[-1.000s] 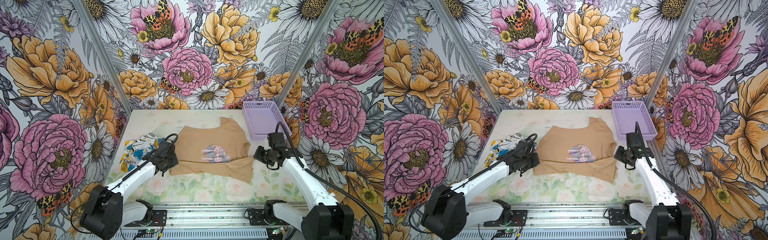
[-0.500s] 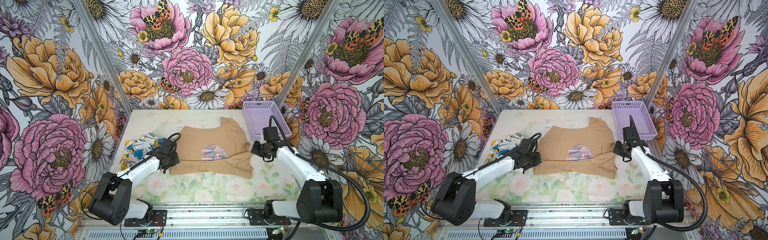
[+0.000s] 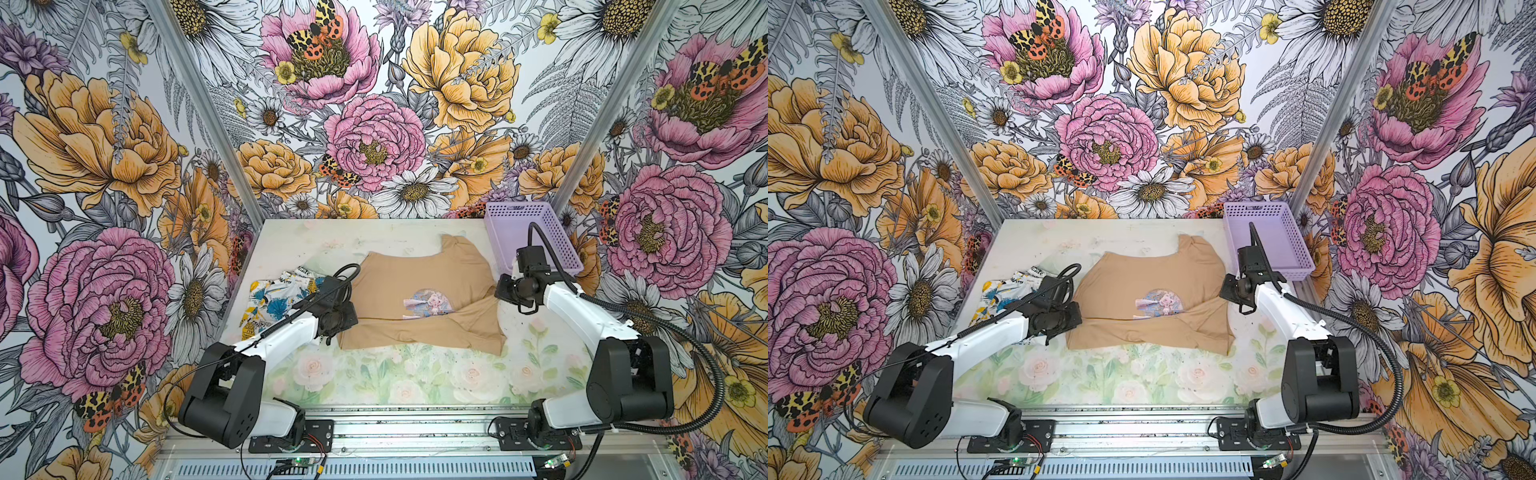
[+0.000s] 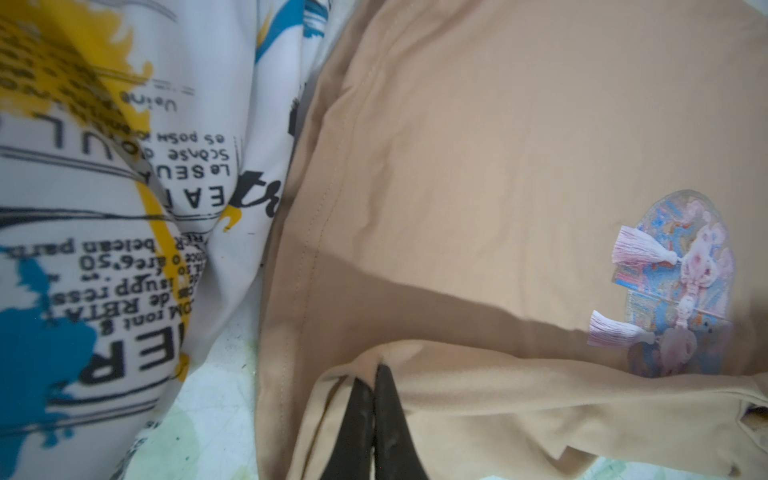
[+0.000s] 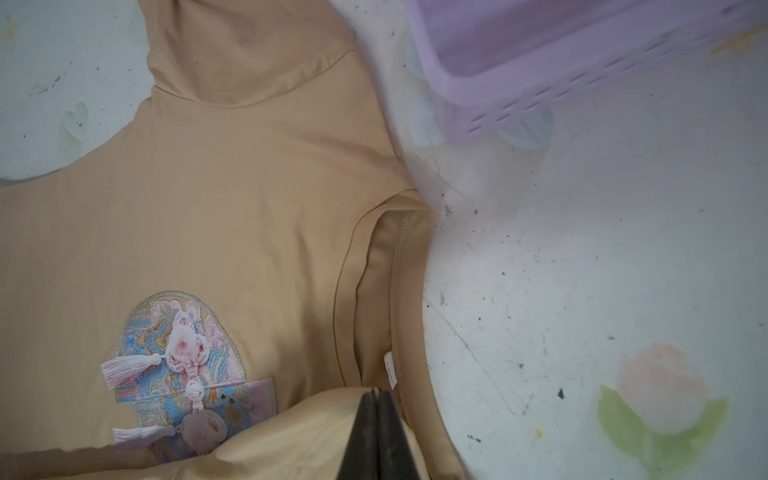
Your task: Fold and stack the mixed laundry pile
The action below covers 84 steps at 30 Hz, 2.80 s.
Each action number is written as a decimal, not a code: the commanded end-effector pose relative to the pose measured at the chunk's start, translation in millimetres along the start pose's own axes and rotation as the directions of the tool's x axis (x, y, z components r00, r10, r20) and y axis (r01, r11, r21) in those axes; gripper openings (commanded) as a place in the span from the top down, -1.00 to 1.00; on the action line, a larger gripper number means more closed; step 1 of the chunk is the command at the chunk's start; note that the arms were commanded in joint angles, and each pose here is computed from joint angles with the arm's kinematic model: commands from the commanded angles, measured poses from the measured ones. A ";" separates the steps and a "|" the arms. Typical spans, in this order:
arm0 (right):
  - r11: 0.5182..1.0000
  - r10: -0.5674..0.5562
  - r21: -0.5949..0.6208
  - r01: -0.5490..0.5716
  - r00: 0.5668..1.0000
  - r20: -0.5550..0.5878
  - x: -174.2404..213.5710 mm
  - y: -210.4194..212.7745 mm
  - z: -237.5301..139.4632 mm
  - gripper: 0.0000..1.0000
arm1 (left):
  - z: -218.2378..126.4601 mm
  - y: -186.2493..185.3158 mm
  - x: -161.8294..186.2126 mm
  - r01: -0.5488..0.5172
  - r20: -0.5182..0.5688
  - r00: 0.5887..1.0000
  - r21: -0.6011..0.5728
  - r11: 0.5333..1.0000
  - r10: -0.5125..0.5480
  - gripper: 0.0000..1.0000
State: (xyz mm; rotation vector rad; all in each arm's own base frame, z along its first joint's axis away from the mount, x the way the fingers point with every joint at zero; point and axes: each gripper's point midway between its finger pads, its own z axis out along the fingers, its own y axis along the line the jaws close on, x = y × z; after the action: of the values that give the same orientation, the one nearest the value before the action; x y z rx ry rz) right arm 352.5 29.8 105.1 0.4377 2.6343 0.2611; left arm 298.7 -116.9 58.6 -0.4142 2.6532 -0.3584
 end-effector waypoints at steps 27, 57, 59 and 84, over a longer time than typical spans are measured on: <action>0.997 -0.071 0.022 0.070 0.994 0.077 -50.0 19.2 26.6 1.00 | 13.5 1.0 -19.1 -0.013 0.022 1.000 -0.020 1.000 0.013 1.00; 0.989 -0.028 -0.150 0.018 0.997 -0.069 2.7 55.1 25.2 -0.13 | -21.9 -1.9 -30.3 0.019 0.145 0.989 -0.036 0.999 -0.013 -0.31; 0.984 -0.017 -0.176 -0.006 0.992 -0.128 26.3 62.7 29.6 -0.17 | -19.5 -4.4 -25.4 0.013 0.133 0.991 -0.034 0.999 -0.008 -0.32; 0.942 0.151 -0.258 -0.213 0.959 -0.240 75.5 93.8 65.1 -0.35 | -10.4 -4.8 -8.3 0.004 0.102 0.995 -0.043 0.999 0.001 -0.37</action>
State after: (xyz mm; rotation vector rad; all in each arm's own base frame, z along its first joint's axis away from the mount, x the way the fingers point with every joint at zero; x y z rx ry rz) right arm 331.1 144.3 36.0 0.5559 2.7560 0.7203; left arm 302.1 -124.1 70.6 -0.3947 2.5910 -0.2909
